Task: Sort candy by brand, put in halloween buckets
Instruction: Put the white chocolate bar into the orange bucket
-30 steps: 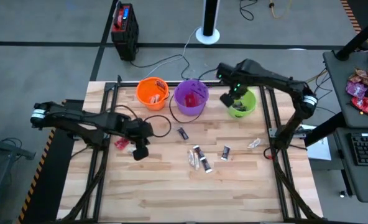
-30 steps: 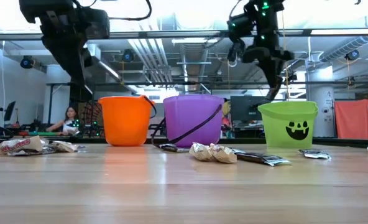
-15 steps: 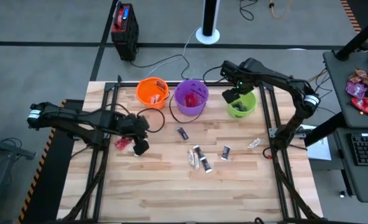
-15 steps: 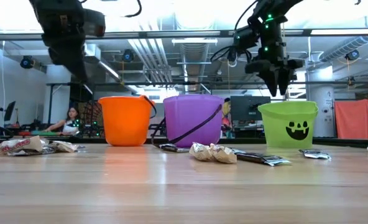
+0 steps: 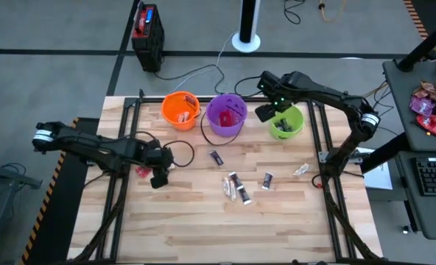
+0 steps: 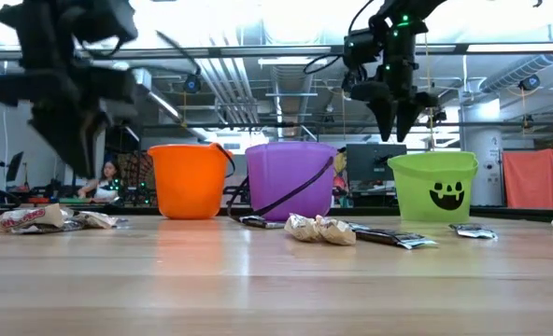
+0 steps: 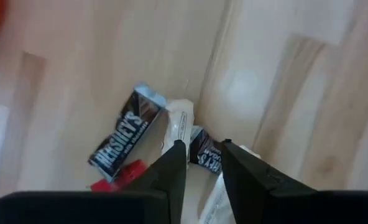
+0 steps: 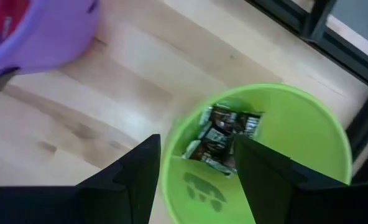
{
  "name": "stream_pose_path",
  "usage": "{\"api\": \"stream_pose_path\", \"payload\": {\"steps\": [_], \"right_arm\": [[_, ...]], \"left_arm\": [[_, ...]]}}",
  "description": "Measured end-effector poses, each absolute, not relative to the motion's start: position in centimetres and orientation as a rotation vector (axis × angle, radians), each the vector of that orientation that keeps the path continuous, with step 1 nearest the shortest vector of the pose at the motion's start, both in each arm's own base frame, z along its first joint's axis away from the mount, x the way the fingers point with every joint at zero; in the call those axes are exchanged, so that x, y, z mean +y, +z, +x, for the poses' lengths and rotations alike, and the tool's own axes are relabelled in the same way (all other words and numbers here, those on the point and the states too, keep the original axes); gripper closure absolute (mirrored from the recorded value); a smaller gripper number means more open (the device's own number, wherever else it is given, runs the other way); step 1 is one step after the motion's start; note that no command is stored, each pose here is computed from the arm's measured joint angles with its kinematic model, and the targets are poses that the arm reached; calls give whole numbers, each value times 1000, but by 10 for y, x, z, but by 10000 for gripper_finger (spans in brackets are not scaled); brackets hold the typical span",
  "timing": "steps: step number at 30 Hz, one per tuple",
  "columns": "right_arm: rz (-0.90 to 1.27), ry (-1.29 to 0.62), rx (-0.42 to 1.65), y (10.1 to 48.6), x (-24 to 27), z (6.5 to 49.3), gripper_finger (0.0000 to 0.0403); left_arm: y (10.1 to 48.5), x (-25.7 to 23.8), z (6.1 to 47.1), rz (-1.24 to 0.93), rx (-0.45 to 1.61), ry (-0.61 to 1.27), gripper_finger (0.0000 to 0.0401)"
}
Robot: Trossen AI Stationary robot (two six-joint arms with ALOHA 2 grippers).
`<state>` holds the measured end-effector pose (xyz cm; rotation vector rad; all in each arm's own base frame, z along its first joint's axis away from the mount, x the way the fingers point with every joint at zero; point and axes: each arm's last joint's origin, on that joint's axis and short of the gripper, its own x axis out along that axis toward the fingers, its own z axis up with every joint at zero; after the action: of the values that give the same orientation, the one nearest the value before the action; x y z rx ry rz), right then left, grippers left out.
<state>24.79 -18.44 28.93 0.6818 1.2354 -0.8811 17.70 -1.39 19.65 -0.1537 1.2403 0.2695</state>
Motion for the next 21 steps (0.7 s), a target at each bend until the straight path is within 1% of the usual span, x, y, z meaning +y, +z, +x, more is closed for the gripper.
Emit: {"api": "stream_pose_path", "payload": {"steps": [3, 7, 10, 14, 17, 21], "right_arm": [[668, -866, 1225, 289, -181, 252, 209], [654, -851, 1208, 290, -177, 257, 209], [653, -848, 1201, 290, -176, 259, 209], [651, -846, 1199, 290, -175, 259, 209], [651, -846, 1199, 290, -175, 260, 209], [651, -846, 1199, 290, -175, 260, 209]], "left_arm": [[178, -13, 173, -175, 1234, 282, 305], [163, -12, 169, -216, 1222, 312, 308], [155, -10, 165, -229, 1234, 332, 314], [150, -7, 166, -257, 1201, 353, 317], [144, -3, 164, -265, 1223, 443, 317], [137, 0, 166, -262, 1258, 475, 317]]}}
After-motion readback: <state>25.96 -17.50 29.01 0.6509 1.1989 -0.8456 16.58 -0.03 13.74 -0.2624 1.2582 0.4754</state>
